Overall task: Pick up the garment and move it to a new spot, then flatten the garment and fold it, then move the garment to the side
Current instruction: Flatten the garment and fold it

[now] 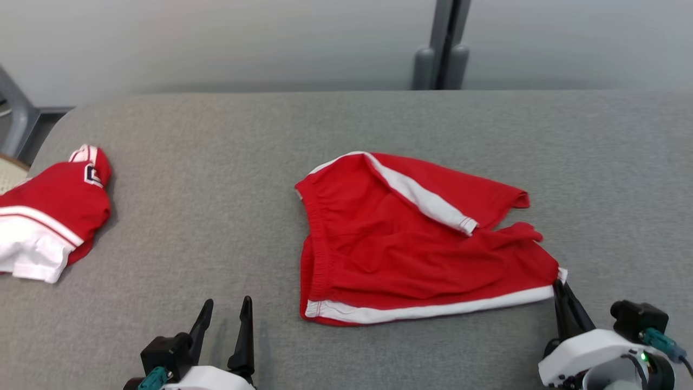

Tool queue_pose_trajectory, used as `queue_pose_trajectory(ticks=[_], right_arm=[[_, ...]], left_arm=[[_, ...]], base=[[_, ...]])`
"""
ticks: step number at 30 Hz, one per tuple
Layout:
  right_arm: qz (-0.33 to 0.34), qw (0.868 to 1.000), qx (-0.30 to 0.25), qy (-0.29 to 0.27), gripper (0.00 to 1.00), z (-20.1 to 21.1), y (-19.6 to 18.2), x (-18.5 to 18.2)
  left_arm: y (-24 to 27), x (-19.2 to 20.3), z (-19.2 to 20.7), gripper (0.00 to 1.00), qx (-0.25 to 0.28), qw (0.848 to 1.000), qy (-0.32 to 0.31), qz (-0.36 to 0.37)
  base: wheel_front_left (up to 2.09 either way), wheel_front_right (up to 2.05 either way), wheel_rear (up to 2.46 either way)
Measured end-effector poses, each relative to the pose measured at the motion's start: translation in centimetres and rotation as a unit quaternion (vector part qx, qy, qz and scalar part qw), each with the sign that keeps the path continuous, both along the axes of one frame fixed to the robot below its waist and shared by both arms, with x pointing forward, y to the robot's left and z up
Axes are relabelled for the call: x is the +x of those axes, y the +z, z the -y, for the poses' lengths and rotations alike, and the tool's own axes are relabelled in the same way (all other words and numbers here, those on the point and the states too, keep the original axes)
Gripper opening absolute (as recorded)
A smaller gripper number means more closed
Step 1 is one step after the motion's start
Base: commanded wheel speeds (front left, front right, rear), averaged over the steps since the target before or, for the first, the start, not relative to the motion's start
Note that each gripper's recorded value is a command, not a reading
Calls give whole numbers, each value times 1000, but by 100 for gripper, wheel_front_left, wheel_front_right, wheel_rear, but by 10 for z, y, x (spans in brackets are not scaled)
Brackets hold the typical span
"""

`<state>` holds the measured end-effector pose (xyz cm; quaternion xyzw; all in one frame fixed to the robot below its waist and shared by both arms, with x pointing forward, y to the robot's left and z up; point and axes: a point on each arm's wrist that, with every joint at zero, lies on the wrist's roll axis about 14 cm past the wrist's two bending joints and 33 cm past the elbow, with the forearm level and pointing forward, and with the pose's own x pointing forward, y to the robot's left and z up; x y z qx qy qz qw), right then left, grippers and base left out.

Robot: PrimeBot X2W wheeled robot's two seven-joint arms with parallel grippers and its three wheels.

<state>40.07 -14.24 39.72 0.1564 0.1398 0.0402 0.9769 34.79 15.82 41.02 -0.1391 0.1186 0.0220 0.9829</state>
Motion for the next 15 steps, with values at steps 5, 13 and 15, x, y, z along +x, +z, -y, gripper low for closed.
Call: queue_pose_trajectory(ticks=[5,13,15], right_arm=[[11,999,3,-38,100,25,9,-20],[120,989,-63,-61,100,56,74,-23],[135,986,-80,-60,100,58,83,-28]], left_arm=[[5,0,8,100,5,1000,-12,9],[15,-2,3,100,54,998,-13,26],[19,-2,-1,100,66,997,-9,33]], base=[[0,0,0],[0,0,0],[0,0,0]])
